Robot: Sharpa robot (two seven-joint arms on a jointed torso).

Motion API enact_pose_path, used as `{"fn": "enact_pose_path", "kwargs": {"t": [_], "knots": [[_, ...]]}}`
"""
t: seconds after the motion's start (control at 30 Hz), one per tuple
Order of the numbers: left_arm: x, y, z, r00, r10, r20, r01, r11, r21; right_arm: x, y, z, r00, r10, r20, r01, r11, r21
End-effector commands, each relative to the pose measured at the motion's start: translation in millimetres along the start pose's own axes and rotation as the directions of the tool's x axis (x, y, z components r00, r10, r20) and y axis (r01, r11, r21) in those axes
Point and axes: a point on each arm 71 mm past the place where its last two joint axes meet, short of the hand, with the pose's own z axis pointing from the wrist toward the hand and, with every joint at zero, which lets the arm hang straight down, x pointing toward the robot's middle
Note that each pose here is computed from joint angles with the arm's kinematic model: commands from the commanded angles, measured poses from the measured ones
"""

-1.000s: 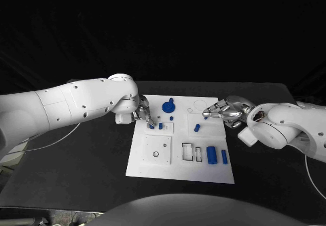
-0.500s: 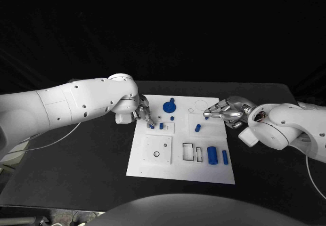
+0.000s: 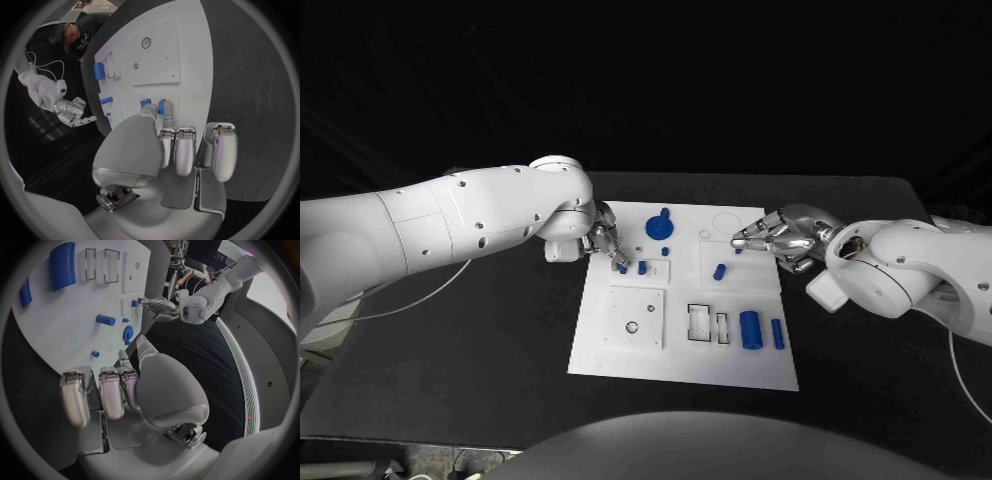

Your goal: Assemble the parts on the task board

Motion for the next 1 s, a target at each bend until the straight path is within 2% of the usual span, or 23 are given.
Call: {"fn": "enact_pose_path", "kwargs": {"t": [0.03, 0.5, 1.0], "knots": [[0.8, -1.4, 0.1, 1.000, 0.012, -0.009, -0.012, 1.000, 0.002, 1.4, 0.4, 0.1, 1.000, -0.005, -0.009, 0.005, 1.000, -0.004], [-2.3, 0.5, 1.8, 1.000, 0.008, -0.007, -0.008, 1.000, -0.010, 1.6, 0.6, 0.2, 1.000, -0.005, -0.009, 0.005, 1.000, -0.004], [-0.3, 1.1, 3.6, 1.000, 0.006, -0.017, -0.006, 1.000, -0.010, 2.2, 1.3, 0.5, 1.000, -0.006, -0.010, 0.006, 1.000, -0.007]]}}
